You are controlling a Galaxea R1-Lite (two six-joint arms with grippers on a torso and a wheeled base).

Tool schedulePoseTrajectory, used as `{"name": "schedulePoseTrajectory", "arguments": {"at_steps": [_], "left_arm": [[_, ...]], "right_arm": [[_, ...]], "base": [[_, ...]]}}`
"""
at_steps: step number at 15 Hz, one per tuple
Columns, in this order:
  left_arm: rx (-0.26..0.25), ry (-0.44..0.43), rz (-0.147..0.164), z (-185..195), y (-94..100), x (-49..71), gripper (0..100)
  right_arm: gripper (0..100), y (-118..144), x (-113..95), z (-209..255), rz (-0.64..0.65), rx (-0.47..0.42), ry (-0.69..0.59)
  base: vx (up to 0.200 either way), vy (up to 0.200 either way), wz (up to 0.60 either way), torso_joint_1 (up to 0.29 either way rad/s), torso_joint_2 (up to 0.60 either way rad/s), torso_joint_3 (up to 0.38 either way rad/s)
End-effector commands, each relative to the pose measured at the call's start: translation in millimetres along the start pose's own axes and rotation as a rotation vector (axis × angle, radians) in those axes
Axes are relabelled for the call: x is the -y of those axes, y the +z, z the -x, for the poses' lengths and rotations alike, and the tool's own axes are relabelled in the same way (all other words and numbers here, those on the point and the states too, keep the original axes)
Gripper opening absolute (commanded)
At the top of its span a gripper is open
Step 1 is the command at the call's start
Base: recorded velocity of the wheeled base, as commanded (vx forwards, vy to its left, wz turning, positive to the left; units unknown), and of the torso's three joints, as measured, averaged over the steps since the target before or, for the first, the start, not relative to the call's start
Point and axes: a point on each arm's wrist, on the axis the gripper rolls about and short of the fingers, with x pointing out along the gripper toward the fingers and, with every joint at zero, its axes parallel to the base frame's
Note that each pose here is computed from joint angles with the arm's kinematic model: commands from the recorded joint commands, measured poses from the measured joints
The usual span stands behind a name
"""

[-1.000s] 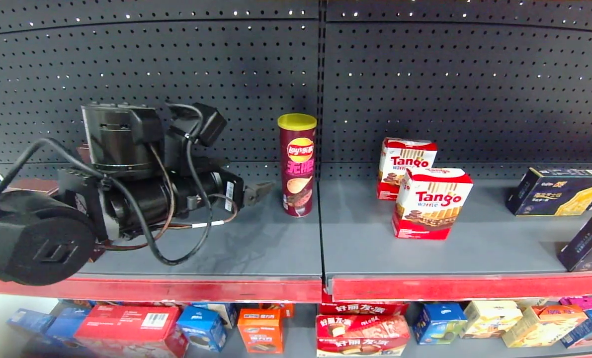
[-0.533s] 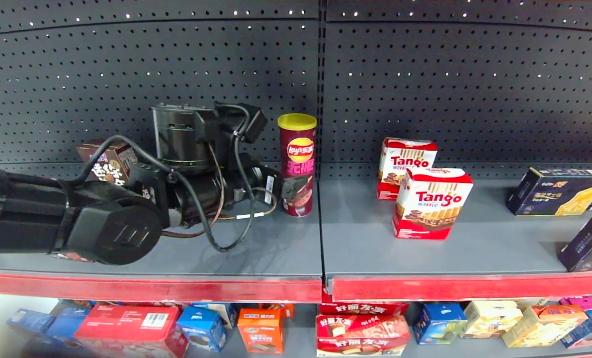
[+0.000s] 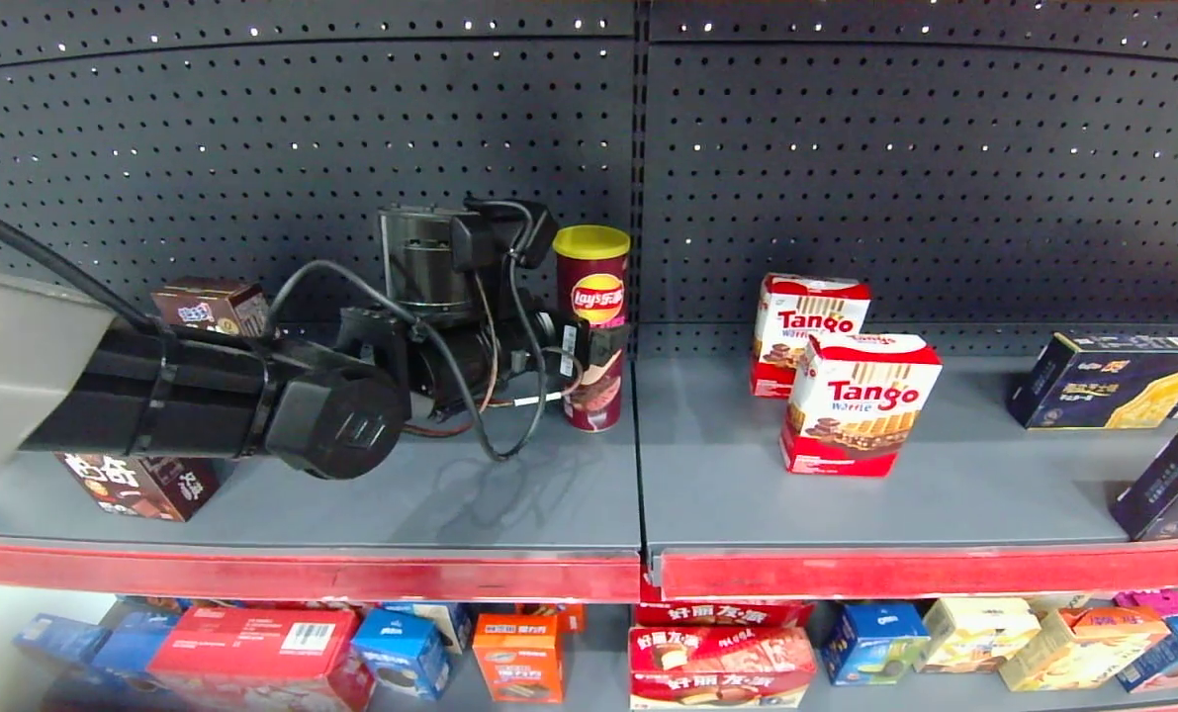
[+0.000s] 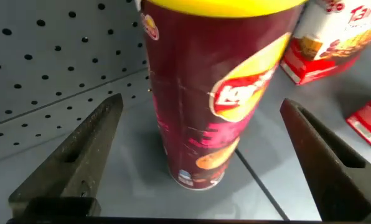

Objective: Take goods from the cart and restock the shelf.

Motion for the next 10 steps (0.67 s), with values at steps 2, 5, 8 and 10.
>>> {"name": "schedulePoseTrajectory", "arguments": {"at_steps": [2,5,8,10], "left_arm": [[0.005,0.021,0.030,-12.3,-2.1,-1.4,100],[0.008,0.030,0.034,-20.2,-4.0,-4.6,100],[0.008,0.039,0.036,-29.3,-7.0,-4.8,100],[0.010,0.043,0.036,-34.0,-8.4,-4.8,100]], "right_arm": [[0,-1.7,-2.0,-1.7,0.008,-0.012,0.002],[0,-1.8,-2.0,-0.7,0.009,-0.011,-0.004],[0,-3.3,-1.7,0.9,0.010,-0.012,-0.006],[0,-7.5,-0.4,6.3,0.031,0.001,-0.010]], "base": [[0.000,0.000,0.00,0.000,0.00,0.000],[0.000,0.000,0.00,0.000,0.00,0.000],[0.000,0.000,0.00,0.000,0.00,0.000],[0.000,0.000,0.00,0.000,0.00,0.000]]}}
